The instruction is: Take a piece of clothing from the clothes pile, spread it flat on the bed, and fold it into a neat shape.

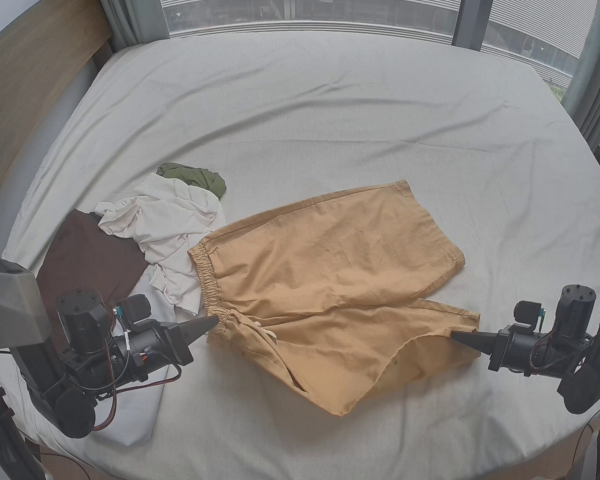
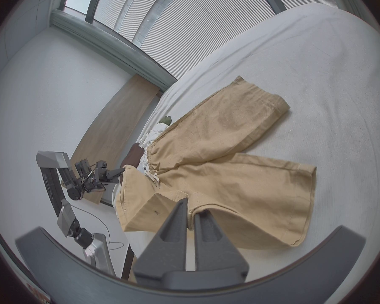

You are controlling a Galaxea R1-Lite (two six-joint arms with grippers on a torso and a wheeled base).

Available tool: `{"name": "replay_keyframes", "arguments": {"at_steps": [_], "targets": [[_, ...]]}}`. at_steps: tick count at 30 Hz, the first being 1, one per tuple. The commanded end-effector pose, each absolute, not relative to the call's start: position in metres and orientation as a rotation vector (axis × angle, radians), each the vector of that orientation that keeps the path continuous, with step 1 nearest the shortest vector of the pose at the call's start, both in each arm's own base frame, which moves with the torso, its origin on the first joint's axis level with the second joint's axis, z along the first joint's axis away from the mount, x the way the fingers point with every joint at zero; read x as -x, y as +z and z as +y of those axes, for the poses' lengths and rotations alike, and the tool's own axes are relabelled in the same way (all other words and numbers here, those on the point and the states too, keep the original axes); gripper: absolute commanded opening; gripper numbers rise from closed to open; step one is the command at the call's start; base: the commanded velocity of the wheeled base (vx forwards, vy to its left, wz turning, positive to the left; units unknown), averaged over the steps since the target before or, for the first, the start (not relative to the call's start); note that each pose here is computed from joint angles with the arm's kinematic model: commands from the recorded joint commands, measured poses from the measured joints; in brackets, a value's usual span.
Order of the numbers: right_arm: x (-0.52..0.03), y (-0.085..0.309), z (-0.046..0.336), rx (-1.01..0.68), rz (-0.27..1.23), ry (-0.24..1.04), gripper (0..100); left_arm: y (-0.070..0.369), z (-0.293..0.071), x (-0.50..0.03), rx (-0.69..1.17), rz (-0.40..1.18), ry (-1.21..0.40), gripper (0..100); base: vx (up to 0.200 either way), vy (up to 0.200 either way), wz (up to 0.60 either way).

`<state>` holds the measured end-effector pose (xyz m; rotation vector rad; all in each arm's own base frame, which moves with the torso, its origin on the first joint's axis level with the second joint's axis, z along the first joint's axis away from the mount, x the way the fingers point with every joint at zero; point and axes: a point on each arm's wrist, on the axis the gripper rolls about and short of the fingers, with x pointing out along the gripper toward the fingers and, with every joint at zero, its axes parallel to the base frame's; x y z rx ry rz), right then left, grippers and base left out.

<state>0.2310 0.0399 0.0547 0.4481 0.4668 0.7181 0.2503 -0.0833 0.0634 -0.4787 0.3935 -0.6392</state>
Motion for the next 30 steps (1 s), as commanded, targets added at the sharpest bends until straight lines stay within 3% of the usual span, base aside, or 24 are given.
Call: {"name": "replay_keyframes", "arguments": {"at_steps": [1, 10, 30], "targets": [[-0.237, 0.068, 0.039, -0.461, 0.405, 0.719, 0, 0.069, -0.083, -0.254, 0.479, 0.359, -0.632, 0, 0.000, 0.000, 0.00], [-0.248, 0.091, 0.038, -0.498, 0.309, 0.728, 0, 0.084, -0.085, -0.265, 0.519, 0.278, -0.598, 0, 0.000, 0.000, 0.00], [-0.262, 0.112, 0.036, -0.502, 0.195, 0.680, 0, 0.089, -0.086, -0.268, 0.530, 0.253, -0.588, 0, 0.000, 0.000, 0.00]]}}
